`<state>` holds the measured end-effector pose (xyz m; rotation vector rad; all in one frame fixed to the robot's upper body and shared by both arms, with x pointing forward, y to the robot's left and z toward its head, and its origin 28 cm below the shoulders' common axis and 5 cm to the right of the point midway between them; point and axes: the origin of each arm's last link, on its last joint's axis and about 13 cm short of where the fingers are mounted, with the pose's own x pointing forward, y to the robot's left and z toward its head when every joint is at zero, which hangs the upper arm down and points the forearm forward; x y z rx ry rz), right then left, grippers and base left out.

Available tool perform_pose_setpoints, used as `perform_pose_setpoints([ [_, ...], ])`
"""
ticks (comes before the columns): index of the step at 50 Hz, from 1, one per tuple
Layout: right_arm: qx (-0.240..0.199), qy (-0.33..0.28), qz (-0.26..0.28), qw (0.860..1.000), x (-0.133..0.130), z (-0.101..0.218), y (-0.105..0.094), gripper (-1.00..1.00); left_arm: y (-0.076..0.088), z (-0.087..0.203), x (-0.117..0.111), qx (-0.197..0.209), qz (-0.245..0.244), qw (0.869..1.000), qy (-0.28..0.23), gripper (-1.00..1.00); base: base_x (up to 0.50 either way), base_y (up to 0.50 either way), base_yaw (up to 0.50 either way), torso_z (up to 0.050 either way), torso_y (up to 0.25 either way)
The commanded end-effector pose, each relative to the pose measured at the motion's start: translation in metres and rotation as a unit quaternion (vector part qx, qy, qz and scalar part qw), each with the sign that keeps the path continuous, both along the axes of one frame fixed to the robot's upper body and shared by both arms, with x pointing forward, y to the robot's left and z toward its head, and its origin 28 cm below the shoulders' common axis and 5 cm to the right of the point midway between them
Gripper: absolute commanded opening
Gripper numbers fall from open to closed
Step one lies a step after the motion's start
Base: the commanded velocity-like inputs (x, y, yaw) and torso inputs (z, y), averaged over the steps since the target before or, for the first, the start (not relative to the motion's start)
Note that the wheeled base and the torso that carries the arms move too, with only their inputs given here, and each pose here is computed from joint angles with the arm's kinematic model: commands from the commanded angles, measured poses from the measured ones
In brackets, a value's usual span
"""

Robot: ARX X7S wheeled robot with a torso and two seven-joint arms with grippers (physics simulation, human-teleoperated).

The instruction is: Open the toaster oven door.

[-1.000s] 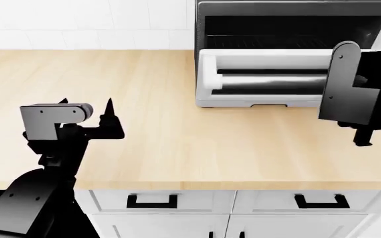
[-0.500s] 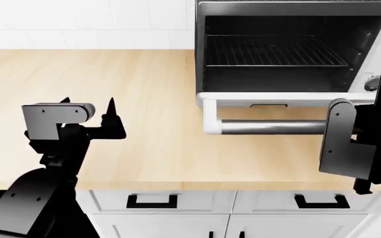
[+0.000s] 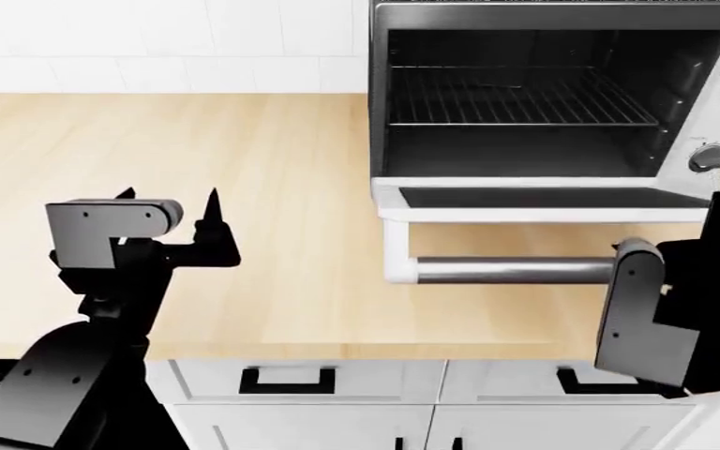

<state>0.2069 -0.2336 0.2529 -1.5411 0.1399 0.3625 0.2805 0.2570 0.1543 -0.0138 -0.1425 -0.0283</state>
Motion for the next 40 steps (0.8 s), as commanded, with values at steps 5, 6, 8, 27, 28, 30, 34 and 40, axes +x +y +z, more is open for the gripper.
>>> perform_pose_setpoints([
  [5, 0.046, 0.034, 0.001, 0.998, -0.004, -0.018, 0.001, -1.00, 0.000, -0.003, -0.001, 0.001, 0.001, 1.000, 0.003, 1.00, -0.01, 0.00, -0.01, 0.002, 0.005],
  [6, 0.048, 0.037, 0.001, 0.998, -0.003, -0.022, 0.001, -1.00, 0.000, -0.003, -0.001, 0.001, 0.002, 1.000, 0.003, 1.00, 0.00, 0.00, 0.00, 0.000, 0.000],
  [8, 0.051, 0.042, 0.000, 0.998, -0.002, -0.027, 0.001, -1.00, 0.000, -0.003, -0.001, 0.001, 0.002, 1.000, 0.003, 1.00, 0.00, 0.00, 0.00, 0.000, 0.000],
  [27, 0.066, 0.083, 0.001, 0.994, 0.003, -0.072, 0.003, -1.00, 0.001, -0.005, 0.000, 0.002, 0.003, 1.000, 0.004, 1.00, 0.00, 0.00, 0.00, 0.000, 0.000],
  [28, 0.066, 0.084, 0.000, 0.994, 0.003, -0.073, 0.003, -1.00, 0.001, -0.005, 0.000, 0.002, 0.003, 1.000, 0.004, 1.00, 0.00, 0.00, 0.00, 0.000, 0.000],
  [30, 0.068, 0.086, 0.000, 0.994, 0.004, -0.076, 0.003, -1.00, 0.001, -0.005, 0.000, 0.002, 0.003, 1.000, 0.004, 1.00, 0.00, 0.00, 0.00, 0.000, 0.000],
  [34, 0.072, 0.090, -0.002, 0.993, 0.004, -0.083, 0.003, -1.00, 0.000, -0.005, 0.000, 0.002, 0.003, 1.000, 0.005, 1.00, 0.00, 0.00, 0.00, 0.000, 0.000],
  [40, 0.078, 0.095, -0.003, 0.992, 0.004, -0.092, 0.004, -1.00, 0.001, -0.006, 0.000, 0.001, 0.003, 1.000, 0.006, 1.00, 0.00, 0.00, 0.00, 0.000, 0.000],
])
